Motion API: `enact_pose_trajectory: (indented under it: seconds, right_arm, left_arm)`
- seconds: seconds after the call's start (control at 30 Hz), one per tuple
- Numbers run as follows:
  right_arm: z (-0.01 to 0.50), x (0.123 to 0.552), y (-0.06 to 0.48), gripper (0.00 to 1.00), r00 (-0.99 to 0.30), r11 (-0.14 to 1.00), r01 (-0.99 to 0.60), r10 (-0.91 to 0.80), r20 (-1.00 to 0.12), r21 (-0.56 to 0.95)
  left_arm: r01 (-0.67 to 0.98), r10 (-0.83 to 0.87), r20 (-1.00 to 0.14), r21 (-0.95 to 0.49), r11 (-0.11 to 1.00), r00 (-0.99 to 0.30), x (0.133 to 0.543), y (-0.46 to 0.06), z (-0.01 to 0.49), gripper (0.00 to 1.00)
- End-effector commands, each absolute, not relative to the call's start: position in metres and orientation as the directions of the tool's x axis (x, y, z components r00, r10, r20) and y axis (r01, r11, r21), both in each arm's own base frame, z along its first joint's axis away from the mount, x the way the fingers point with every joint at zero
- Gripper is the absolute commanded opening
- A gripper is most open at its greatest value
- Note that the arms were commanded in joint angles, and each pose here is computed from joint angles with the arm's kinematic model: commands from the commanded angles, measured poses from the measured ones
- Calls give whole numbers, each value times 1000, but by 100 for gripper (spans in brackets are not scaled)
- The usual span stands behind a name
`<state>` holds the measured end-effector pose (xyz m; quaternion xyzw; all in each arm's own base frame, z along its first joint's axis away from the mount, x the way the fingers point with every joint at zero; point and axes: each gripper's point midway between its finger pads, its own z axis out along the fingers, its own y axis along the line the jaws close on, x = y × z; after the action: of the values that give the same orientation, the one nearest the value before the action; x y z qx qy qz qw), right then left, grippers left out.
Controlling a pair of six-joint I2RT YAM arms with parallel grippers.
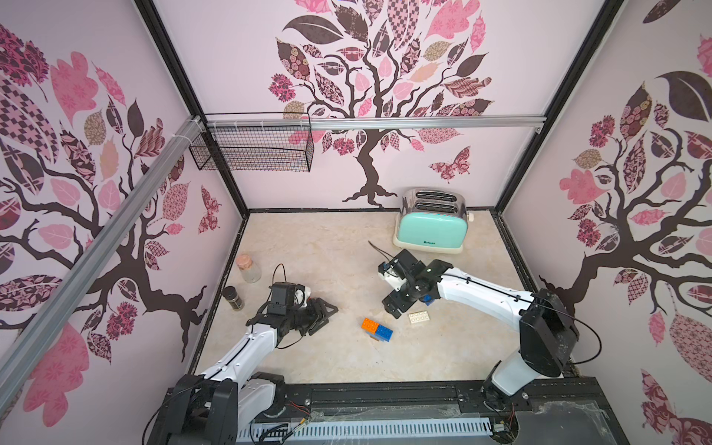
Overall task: Assemble a heart with lego
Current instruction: Pick up the lego brick from the center of the board.
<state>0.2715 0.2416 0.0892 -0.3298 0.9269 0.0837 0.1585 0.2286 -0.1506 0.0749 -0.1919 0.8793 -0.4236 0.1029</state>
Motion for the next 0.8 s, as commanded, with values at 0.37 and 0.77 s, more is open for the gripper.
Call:
enact_pose_trajectory:
  seconds: [0.37, 0.77]
  right_arm:
    - [29, 257, 212, 89, -897, 876, -431, -389, -212, 218]
    - [40, 227, 196, 87, -916, 887, -390, -347, -202, 246]
  left_arm:
    - [-201, -409, -60, -800, 565, -911, 234, -156, 81, 59]
    - [-197, -410, -64, -802, 564, -910, 233, -156, 82, 59]
